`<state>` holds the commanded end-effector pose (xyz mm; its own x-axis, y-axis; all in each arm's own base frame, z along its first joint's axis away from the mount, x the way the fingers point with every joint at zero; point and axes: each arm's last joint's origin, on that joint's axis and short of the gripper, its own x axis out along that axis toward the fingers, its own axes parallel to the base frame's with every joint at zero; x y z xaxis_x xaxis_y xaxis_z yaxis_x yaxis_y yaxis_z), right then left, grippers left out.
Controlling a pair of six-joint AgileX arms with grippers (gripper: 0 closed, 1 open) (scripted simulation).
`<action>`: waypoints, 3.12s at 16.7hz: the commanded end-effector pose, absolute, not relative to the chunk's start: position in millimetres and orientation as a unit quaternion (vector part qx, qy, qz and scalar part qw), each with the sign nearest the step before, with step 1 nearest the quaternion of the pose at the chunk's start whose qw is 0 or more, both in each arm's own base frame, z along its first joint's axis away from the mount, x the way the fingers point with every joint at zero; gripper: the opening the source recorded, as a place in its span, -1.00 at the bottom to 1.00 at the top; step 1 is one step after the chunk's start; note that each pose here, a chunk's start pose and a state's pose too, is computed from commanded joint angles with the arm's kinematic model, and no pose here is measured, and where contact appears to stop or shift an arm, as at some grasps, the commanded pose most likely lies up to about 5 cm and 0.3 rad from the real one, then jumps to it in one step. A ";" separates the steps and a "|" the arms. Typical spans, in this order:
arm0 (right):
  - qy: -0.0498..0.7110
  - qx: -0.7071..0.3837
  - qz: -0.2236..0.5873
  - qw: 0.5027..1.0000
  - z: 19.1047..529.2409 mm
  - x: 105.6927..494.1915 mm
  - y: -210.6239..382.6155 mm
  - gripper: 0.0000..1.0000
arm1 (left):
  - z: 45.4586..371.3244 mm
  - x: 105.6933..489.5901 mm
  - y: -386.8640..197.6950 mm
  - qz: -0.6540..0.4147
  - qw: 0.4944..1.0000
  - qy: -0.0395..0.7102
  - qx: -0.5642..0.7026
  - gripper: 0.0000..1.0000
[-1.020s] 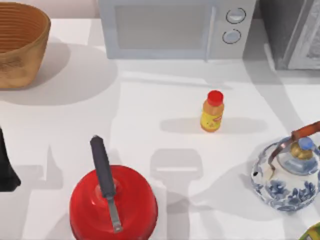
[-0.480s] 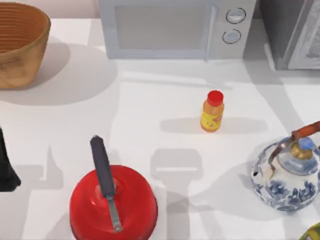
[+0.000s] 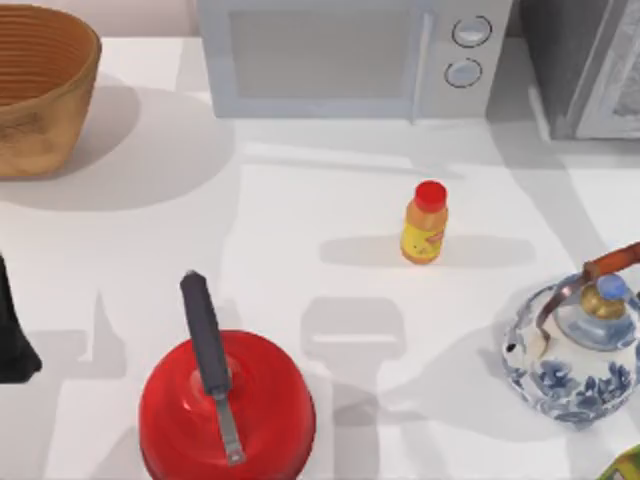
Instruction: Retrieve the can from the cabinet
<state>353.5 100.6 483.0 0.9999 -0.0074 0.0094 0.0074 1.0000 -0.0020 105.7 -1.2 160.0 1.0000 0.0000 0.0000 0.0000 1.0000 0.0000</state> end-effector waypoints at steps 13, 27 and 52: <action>-0.005 0.000 -0.003 1.000 543.0 174.8 103.2 -1.00 | 160.0 105.7 -1.2 0.000 1.000 0.000 0.000 1.00; 0.016 -0.011 -0.003 1.000 474.4 156.2 65.2 -1.00 | 160.0 105.7 -1.2 0.000 1.000 0.000 0.000 1.00; 0.005 0.001 0.002 1.000 159.4 106.5 -1.1 -1.00 | 160.0 105.7 -1.2 0.000 1.000 0.000 0.000 1.00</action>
<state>106.5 -1.1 159.4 0.9999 0.0048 -0.0109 -0.0048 1.0000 0.0012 105.7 -1.2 160.0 1.0000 0.0000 0.0000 0.0000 1.0000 0.0000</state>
